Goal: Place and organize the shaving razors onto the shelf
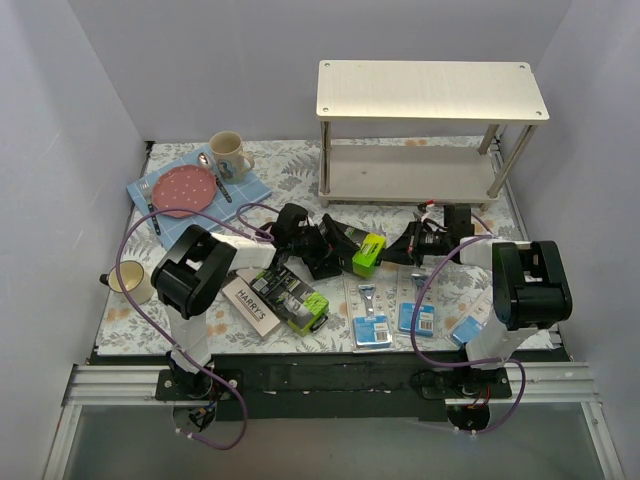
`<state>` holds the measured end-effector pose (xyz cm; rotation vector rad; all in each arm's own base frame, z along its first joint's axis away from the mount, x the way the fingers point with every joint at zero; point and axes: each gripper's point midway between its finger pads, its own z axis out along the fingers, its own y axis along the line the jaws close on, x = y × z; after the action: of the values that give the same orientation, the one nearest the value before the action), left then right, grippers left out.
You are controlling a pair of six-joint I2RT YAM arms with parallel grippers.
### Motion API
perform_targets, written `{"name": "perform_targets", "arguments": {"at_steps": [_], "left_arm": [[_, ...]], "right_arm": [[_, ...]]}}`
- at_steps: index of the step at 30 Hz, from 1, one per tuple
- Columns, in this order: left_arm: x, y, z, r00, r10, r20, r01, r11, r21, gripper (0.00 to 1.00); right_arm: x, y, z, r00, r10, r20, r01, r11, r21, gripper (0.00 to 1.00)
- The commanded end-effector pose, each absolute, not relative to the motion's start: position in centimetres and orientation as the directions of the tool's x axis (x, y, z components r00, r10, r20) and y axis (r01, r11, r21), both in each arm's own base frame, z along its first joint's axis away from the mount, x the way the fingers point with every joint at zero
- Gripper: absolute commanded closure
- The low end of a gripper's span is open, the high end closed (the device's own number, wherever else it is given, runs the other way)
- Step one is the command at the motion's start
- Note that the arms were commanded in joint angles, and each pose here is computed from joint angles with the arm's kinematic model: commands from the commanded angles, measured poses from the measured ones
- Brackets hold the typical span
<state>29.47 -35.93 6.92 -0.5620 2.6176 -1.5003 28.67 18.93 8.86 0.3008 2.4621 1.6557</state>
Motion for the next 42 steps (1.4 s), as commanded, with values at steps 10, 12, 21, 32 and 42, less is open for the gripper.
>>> {"name": "perform_targets", "arguments": {"at_steps": [10, 12, 21, 32, 42], "left_arm": [[30.3, -37.7, 12.8, -0.967, -0.247, -0.061, -0.030, 0.350, -0.936, 0.33], [29.6, -37.1, 13.0, -0.971, -0.223, -0.081, 0.000, 0.341, -0.940, 0.42], [28.4, -36.5, 14.7, -0.969, -0.145, -0.198, 0.154, 0.267, -0.951, 0.64], [31.1, -37.9, 17.5, -0.946, -0.106, -0.308, 0.278, 0.231, -0.933, 0.64], [37.9, -37.6, 16.0, -0.923, -0.158, -0.350, 0.290, 0.311, -0.905, 0.62]], "right_arm": [[24.5, 21.1, 10.2, -0.994, 0.105, -0.042, -0.010, 0.288, 0.957, 0.99], [24.3, 21.0, 10.1, -0.994, 0.097, -0.057, -0.026, 0.294, 0.955, 0.99], [23.5, 20.9, 10.8, -0.984, 0.070, -0.162, -0.133, 0.313, 0.941, 0.96], [25.0, 22.2, 14.6, -0.937, 0.067, -0.344, -0.310, 0.298, 0.903, 0.98], [30.7, 23.2, 15.6, -0.918, 0.182, -0.351, -0.301, 0.256, 0.919, 0.98]]}}
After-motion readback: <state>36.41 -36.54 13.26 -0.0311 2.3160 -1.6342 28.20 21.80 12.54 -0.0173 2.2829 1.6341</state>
